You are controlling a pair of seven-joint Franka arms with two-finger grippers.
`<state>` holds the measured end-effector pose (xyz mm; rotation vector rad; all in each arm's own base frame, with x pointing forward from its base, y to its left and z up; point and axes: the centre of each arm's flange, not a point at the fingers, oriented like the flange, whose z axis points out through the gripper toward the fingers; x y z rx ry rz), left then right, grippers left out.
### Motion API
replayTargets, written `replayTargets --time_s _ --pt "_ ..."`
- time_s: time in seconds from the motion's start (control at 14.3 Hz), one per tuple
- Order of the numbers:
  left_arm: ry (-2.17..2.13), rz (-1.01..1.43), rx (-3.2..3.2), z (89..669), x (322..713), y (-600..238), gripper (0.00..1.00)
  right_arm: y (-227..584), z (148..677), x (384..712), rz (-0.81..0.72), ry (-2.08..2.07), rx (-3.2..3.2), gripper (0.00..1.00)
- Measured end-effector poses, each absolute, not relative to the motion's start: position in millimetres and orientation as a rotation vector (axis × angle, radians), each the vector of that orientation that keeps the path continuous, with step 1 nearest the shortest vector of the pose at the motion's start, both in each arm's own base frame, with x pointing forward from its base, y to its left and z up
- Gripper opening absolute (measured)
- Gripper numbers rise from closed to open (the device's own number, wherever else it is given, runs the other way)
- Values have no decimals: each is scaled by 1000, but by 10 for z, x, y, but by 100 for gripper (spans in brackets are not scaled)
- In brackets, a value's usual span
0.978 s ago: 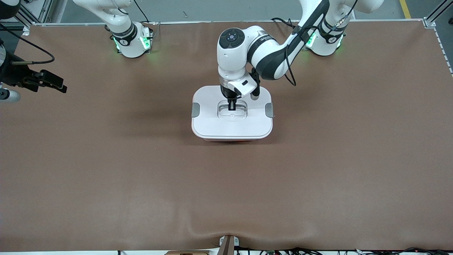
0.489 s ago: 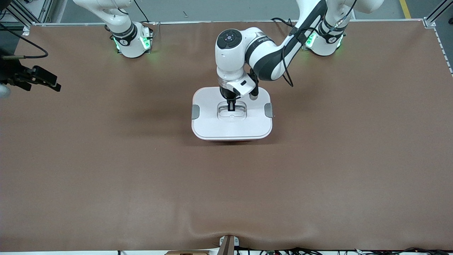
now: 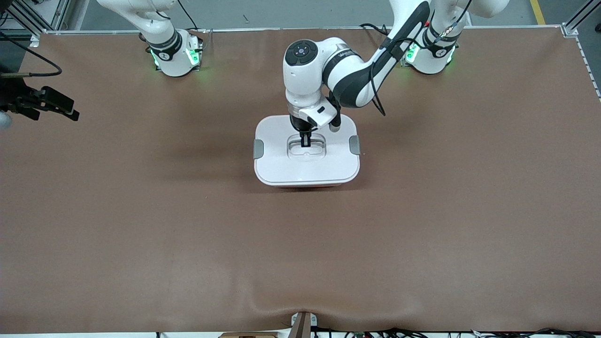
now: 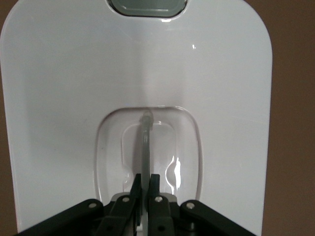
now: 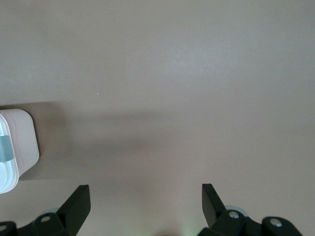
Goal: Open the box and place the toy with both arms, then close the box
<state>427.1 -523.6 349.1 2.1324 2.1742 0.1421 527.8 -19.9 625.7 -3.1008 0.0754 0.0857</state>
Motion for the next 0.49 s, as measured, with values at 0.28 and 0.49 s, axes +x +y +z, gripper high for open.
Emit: replayTargets --time_s 0.28,0.49 --pt "2207 139 2090 3472 4290 -5281 7 -202 6253 5271 95 75 -3104 100" --pt "2208 140 2089 3469 4289 -5282 7 -212 6255 5271 94 78 -3104 100"
